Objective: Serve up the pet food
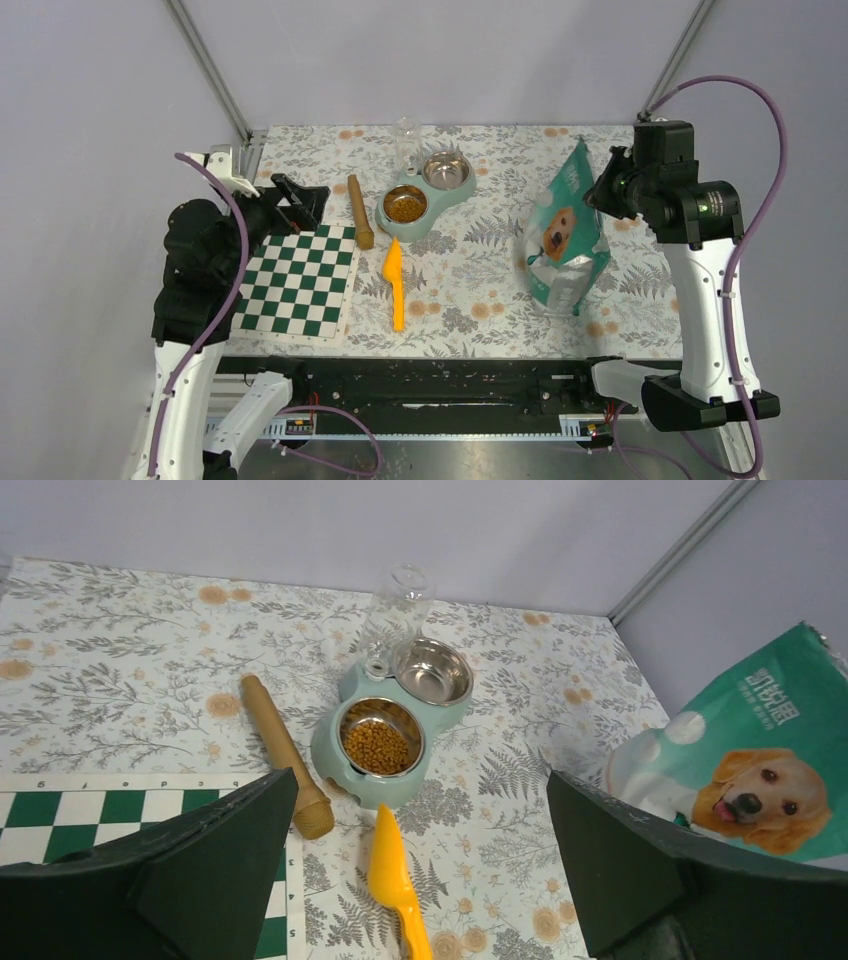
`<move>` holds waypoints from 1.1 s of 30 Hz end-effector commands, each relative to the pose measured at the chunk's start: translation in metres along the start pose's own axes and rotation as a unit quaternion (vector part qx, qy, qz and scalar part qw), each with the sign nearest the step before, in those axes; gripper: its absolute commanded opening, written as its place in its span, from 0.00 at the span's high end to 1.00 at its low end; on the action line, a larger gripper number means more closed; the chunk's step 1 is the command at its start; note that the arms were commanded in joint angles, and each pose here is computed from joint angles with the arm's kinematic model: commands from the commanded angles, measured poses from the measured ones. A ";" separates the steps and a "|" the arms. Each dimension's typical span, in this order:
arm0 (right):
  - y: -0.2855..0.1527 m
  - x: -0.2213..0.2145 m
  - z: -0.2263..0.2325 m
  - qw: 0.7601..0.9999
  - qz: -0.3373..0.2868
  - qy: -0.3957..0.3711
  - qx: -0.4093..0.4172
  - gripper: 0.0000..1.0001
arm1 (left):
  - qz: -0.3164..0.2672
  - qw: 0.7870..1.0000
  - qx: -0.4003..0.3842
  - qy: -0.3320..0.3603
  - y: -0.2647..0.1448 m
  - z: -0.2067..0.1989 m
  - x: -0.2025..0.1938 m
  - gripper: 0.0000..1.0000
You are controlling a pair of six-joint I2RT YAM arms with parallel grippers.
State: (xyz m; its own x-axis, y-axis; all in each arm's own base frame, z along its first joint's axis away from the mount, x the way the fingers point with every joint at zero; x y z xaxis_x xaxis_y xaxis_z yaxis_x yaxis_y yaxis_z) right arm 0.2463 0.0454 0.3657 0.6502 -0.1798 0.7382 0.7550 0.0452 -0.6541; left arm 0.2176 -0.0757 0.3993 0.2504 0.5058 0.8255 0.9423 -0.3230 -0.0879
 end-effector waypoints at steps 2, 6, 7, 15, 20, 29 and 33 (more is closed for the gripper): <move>-0.070 0.065 0.048 0.976 -0.173 0.039 0.129 1.00 | -0.005 0.999 -0.048 -0.009 0.000 -0.018 0.006 0.01; -0.080 0.073 0.066 0.967 -0.186 0.054 0.168 1.00 | 0.010 0.998 -0.062 -0.018 0.000 -0.021 0.000 0.01; -0.082 0.076 0.069 0.964 -0.190 0.060 0.176 1.00 | 0.016 0.997 -0.067 -0.021 0.000 -0.023 -0.002 0.01; -0.099 0.099 0.091 0.938 -0.228 0.121 0.230 1.00 | 0.054 0.993 -0.088 -0.049 0.004 -0.026 -0.018 0.01; -0.081 0.089 0.107 0.943 -0.200 0.100 0.245 1.00 | 0.071 0.990 -0.097 -0.072 0.009 -0.024 -0.031 0.02; -0.022 0.022 0.082 0.971 -0.158 0.001 0.182 0.01 | 0.109 0.983 -0.114 -0.096 0.023 -0.026 -0.051 0.02; -0.034 0.022 0.059 0.968 -0.207 -0.019 0.138 0.01 | 0.115 0.983 -0.114 -0.092 0.027 -0.026 -0.051 0.02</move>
State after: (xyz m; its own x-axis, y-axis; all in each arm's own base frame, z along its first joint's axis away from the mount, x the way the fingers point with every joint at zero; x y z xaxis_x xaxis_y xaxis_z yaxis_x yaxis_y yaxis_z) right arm 0.2412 0.1160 0.3775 0.4941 -0.2236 0.8401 0.8546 0.3025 -0.4221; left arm 0.2226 -0.1243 0.3527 0.5304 0.5317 0.6603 0.8010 -0.5694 -0.1849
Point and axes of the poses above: each gripper's point midway between its finger pads, its own y axis out along the fingers, its own z axis along the line the jaws close on, x = y × z, the point moved 3 cm from there along -y, back along the fingers, and after that the axes turned 13 degrees about -y, right-handed, at the moved point
